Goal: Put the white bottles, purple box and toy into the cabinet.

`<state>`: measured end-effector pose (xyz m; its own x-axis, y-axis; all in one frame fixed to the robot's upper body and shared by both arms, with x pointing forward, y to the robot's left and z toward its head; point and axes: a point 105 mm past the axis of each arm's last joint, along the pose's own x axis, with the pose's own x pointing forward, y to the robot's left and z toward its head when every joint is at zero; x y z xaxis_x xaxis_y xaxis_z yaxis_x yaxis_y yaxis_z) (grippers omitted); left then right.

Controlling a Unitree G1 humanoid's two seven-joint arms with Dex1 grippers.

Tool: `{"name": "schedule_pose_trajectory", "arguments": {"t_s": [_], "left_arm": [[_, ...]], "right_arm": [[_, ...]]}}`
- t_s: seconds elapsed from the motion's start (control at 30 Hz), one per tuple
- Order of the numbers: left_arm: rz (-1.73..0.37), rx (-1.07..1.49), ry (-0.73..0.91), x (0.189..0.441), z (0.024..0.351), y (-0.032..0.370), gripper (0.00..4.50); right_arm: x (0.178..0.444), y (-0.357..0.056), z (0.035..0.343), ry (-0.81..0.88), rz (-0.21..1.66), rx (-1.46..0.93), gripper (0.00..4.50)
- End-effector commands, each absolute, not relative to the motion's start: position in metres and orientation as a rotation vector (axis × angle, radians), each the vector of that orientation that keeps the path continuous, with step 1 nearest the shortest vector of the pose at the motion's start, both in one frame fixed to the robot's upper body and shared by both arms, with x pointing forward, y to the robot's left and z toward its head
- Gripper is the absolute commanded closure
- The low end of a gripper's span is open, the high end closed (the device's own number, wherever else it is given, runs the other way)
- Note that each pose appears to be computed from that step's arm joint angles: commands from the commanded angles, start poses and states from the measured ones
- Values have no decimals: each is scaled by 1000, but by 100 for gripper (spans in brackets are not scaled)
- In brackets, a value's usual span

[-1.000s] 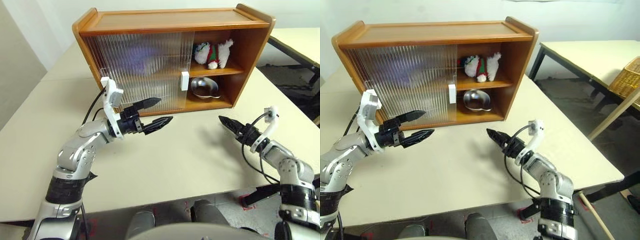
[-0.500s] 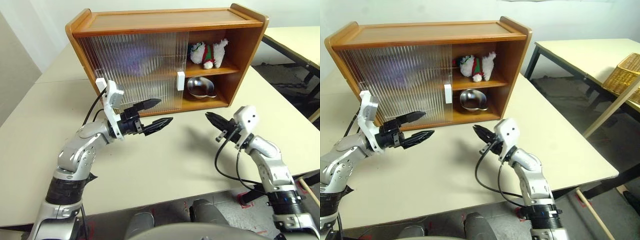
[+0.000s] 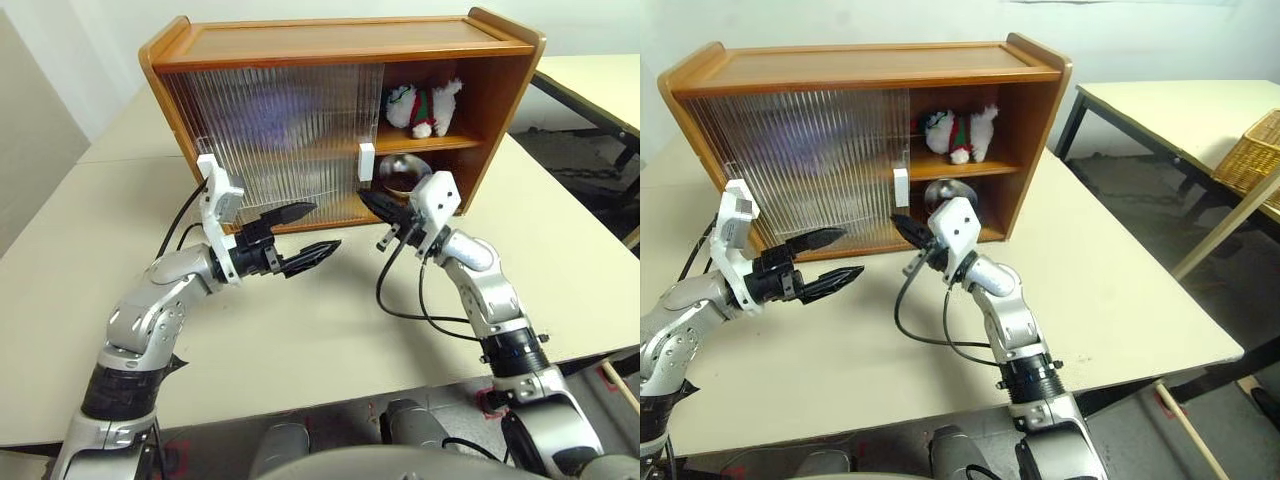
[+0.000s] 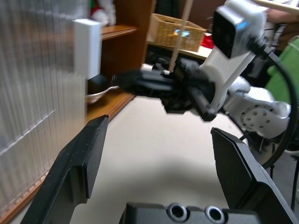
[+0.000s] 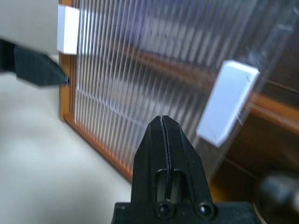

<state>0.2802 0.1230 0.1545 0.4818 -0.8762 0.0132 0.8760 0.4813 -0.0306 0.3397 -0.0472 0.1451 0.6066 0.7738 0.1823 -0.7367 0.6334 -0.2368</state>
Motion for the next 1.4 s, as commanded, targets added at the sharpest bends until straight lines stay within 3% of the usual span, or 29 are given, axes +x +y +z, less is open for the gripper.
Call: {"name": "schedule_pose_trajectory", "arguments": {"t_s": [0.03,0.43,1.4], "left_arm": [[-1062,-17,-2,279,156,123,0],[-1062,-19,-4,279,154,120,0],[-1080,-28,-20,283,154,115,0]], "right_arm": [[345,-34,141,-241,887,-118,447],[363,-20,145,-252,802,-106,447],[387,-78,152,-275,408,-223,447]]}}
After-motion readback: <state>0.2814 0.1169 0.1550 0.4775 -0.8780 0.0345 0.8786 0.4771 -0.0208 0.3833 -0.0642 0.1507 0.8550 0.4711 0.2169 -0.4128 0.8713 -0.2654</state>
